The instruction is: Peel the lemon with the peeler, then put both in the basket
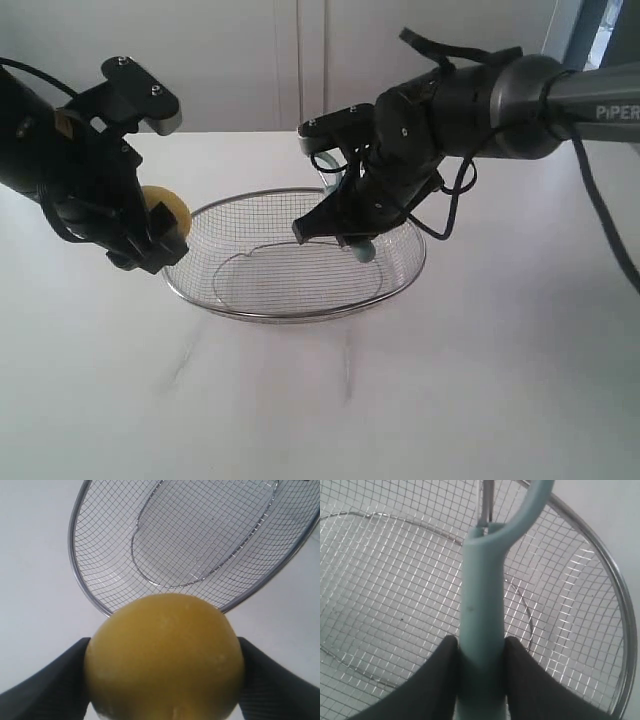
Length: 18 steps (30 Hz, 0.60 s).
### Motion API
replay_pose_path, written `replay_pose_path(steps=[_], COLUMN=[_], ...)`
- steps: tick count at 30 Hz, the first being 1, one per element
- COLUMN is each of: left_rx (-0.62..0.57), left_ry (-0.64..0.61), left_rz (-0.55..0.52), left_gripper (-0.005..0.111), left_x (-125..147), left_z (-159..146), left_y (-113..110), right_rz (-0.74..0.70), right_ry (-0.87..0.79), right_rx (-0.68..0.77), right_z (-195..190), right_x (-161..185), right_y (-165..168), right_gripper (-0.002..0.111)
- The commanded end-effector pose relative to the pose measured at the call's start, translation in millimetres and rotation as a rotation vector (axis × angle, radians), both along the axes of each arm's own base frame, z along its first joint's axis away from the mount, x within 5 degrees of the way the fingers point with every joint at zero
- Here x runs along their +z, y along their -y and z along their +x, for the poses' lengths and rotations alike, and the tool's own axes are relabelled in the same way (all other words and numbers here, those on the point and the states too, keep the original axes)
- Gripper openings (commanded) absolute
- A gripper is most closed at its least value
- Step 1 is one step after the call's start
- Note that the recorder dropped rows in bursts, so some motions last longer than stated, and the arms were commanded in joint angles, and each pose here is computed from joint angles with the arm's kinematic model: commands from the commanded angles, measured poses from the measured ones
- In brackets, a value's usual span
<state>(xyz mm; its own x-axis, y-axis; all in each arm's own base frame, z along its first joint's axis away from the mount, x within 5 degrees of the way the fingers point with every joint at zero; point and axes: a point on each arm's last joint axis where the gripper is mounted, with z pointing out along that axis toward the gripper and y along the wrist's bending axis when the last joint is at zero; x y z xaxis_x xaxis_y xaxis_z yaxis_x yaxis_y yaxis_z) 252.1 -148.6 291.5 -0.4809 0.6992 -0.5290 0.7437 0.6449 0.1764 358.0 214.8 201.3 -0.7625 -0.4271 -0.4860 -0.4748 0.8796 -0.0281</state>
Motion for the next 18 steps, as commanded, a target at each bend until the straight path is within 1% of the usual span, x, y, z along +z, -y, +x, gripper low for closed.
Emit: replay_pose_path(steps=[1, 7, 18], left_rx=[-0.003, -0.003, -0.001], left_ry=[0.001, 0.001, 0.000], left_rz=[-0.007, -0.007, -0.008], left_gripper=[0.000, 0.000, 0.000], left_x=[3, 3, 3], left_z=[-1, -1, -1], left_y=[1, 1, 1], right_rz=[0.014, 0.020, 0.041], right_ry=[-0.002, -0.047, -0.071], right_rx=[-0.031, -0.079, -0.131], right_z=[5, 9, 8], right_x=[-5, -26, -28], right_y=[1, -2, -2], right_gripper=[0.000, 0.000, 0.000])
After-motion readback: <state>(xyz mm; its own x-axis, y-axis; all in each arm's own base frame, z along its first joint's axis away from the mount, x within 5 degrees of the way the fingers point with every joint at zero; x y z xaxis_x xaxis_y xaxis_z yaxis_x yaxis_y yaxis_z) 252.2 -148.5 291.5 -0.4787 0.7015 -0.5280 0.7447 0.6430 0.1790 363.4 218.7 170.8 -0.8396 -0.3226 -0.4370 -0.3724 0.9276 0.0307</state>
